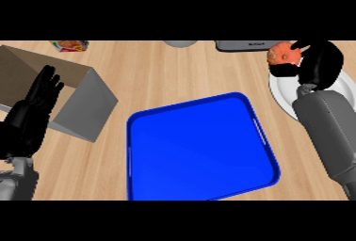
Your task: Pick the squash from the tray and place it in the plate
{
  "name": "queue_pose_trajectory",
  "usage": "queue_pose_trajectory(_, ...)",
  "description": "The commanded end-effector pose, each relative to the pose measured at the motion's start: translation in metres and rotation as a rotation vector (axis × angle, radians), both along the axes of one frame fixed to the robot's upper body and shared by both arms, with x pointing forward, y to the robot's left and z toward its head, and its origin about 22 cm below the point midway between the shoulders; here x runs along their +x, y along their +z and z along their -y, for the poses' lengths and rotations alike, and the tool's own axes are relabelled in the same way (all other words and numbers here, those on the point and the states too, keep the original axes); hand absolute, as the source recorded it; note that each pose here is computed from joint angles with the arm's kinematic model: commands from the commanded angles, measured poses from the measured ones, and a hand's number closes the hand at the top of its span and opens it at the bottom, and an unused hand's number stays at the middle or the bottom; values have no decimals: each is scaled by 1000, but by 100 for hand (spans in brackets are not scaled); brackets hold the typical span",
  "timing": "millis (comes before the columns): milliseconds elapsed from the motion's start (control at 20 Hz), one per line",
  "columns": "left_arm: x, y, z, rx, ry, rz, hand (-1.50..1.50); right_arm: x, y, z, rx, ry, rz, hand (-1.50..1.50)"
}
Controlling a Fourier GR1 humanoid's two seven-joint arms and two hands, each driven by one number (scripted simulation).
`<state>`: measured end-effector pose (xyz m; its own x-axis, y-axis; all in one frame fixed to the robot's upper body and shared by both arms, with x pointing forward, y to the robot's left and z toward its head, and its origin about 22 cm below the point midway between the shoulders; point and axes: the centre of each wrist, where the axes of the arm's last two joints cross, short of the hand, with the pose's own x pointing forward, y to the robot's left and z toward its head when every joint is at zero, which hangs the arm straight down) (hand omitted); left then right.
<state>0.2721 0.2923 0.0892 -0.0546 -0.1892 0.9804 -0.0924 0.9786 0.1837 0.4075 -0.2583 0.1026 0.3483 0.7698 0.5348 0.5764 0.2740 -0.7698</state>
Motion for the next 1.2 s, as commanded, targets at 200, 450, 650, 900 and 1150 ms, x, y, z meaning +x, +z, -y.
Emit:
queue_pose_trajectory(200, -2, -48, 3, -27, 11, -203, 0, -20, -16, 86, -26, -94, -80, 150)
queue_pose_trajectory(450, -6, -48, 12, -43, -10, -202, 0, -36, -53, 103, 43, -47, -253, 150)
queue_pose_trajectory(650, -7, -52, 6, -33, 5, -200, 0, -43, -47, 130, 209, -1, -270, -150)
queue_pose_trajectory(900, 2, -43, -1, -32, -7, -207, 0, -44, -46, 139, 151, 90, -180, -150)
queue_pose_trajectory(1150, -4, -49, 0, -35, 1, -213, 0, -33, -16, 125, 137, 242, 108, -150)
